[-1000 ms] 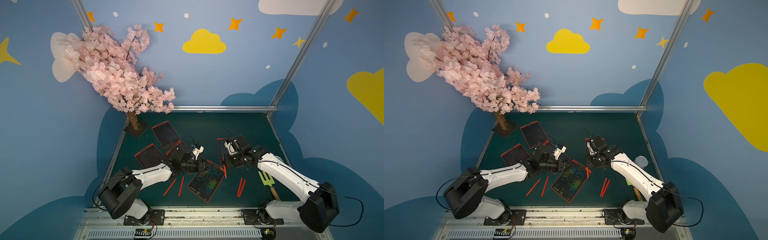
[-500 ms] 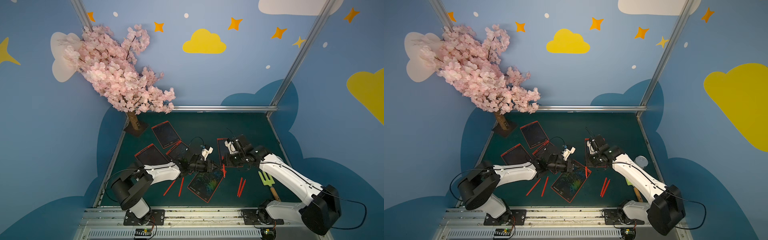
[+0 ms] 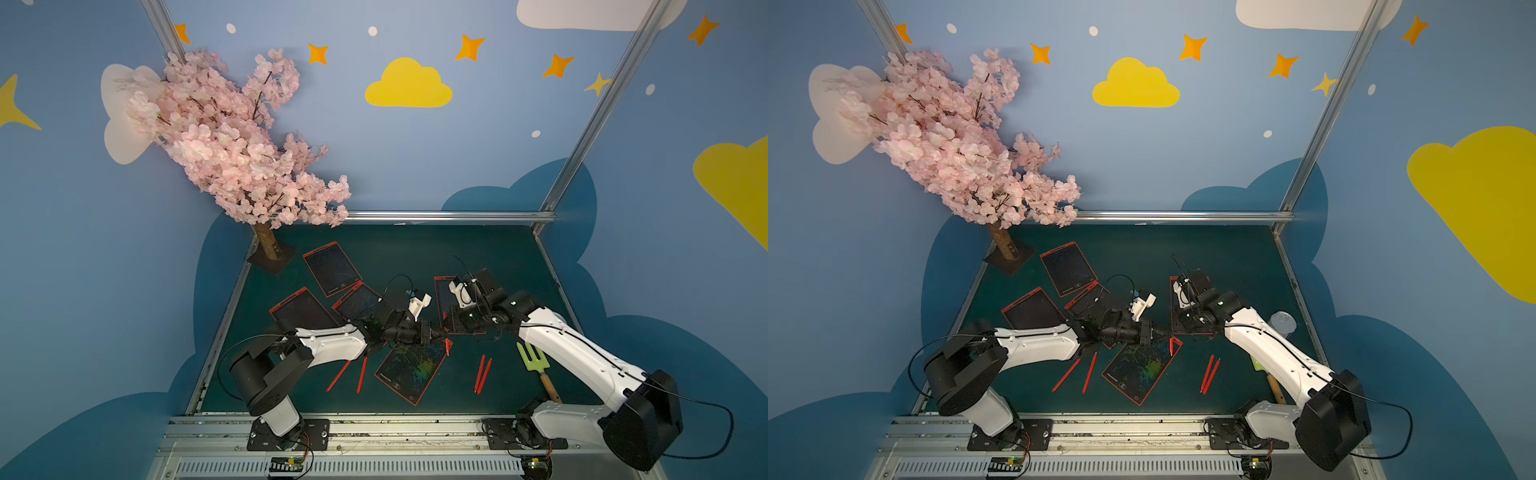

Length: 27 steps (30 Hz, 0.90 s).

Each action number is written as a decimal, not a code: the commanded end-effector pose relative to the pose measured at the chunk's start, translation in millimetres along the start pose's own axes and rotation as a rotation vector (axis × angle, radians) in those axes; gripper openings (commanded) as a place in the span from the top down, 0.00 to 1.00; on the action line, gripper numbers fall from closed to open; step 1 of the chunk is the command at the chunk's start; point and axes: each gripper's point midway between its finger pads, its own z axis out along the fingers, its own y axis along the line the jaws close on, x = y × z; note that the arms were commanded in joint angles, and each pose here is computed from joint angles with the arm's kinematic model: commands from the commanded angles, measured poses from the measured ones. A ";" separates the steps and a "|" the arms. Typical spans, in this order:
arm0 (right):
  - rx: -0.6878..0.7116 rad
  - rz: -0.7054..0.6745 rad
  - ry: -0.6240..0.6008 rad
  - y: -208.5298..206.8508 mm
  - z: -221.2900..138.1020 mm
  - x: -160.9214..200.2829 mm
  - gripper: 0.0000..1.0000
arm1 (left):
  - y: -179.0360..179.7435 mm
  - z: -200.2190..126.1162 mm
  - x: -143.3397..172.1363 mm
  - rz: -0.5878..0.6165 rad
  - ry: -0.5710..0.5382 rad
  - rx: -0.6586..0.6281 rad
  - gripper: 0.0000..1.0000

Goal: Place the stylus back onto the writing tablet
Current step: Pick up the stylus from the center of the board.

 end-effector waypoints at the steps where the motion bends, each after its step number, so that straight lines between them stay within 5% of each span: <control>1: -0.046 -0.012 -0.046 14.4 -12.8 -11.3 0.89 | -5.3 3.5 -6.1 0.013 -0.016 0.015 0.68; 27: -0.071 0.001 -0.050 17.7 -10.8 -11.6 0.89 | -6.8 7.4 -6.3 0.008 -0.010 0.032 0.85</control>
